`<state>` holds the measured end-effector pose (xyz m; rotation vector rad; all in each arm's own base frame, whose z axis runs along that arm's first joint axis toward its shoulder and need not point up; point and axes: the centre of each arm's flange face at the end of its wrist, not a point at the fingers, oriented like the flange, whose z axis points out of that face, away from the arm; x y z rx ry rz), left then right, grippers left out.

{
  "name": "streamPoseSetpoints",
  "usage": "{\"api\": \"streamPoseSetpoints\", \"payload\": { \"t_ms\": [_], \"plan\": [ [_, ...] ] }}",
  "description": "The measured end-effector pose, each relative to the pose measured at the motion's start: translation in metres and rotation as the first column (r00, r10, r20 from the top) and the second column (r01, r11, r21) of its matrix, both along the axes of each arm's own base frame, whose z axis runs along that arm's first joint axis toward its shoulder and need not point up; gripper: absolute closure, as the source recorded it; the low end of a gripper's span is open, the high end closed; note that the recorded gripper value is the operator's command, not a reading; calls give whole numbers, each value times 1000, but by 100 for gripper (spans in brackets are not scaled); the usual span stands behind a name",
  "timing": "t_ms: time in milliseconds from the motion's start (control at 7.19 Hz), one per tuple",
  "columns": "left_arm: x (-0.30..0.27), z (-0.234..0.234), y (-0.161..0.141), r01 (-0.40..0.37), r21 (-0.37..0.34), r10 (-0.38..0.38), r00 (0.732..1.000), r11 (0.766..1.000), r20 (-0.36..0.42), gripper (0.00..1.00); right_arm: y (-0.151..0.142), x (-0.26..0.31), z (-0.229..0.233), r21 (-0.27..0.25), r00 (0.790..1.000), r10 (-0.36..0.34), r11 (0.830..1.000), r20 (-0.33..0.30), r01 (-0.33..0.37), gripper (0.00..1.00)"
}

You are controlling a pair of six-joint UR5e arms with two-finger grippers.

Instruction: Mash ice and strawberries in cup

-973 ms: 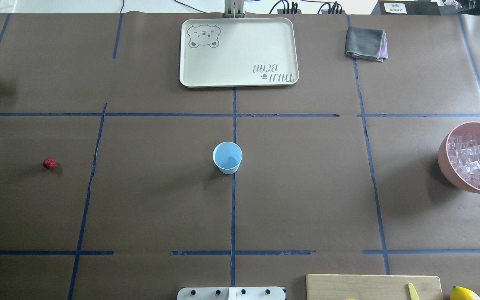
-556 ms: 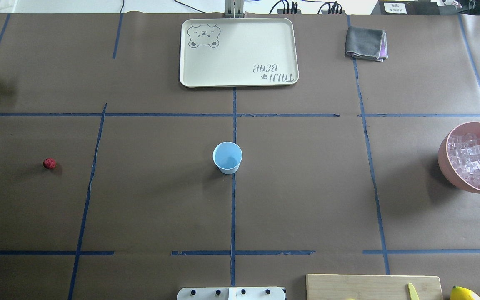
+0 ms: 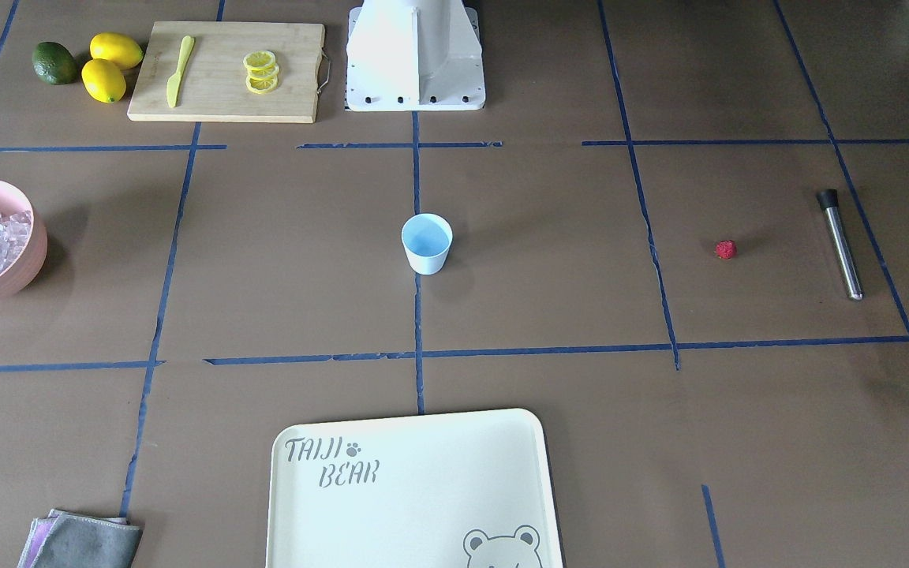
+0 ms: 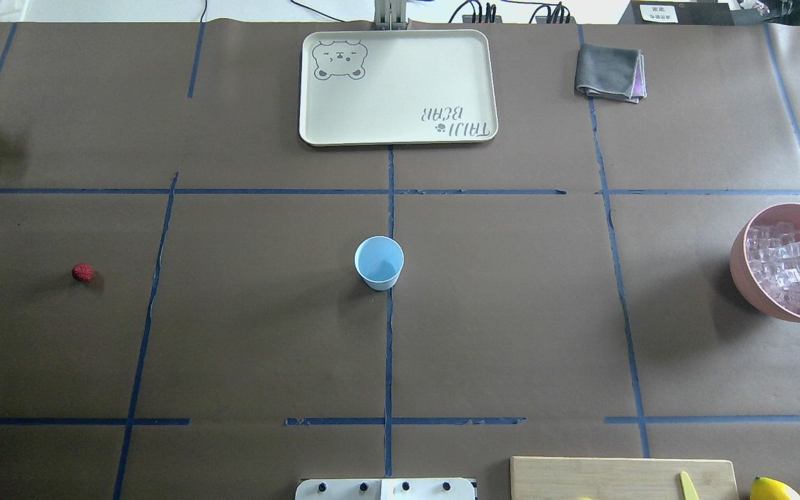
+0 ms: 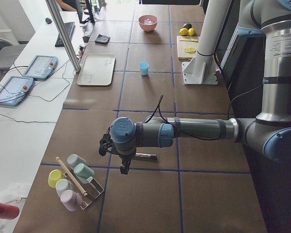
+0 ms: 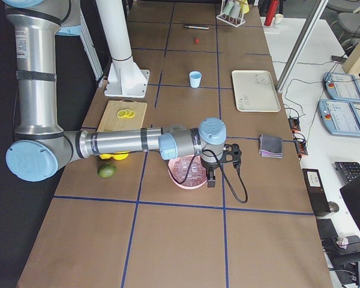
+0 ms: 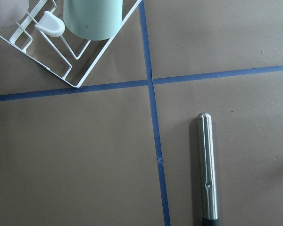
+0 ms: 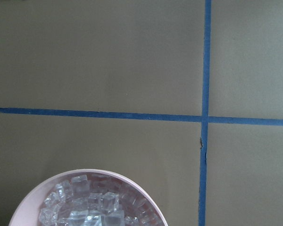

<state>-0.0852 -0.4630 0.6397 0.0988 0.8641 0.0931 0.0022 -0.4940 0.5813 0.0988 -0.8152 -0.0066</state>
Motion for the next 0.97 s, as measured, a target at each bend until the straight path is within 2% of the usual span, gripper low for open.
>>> {"api": "streamPoseSetpoints", "payload": {
  "t_ms": [417, 973],
  "plan": [
    [0, 0, 0, 0, 1, 0, 1000, 1000, 0, 0, 2, -47, -9, 23, 998, -32, 999, -49, 33, 18],
    [-1, -1, -1, 2, 3, -2, 1000, 1000, 0, 0, 7, -94, -11, 21, 994, -99, 995, -52, 100, 20]
  ]
}}
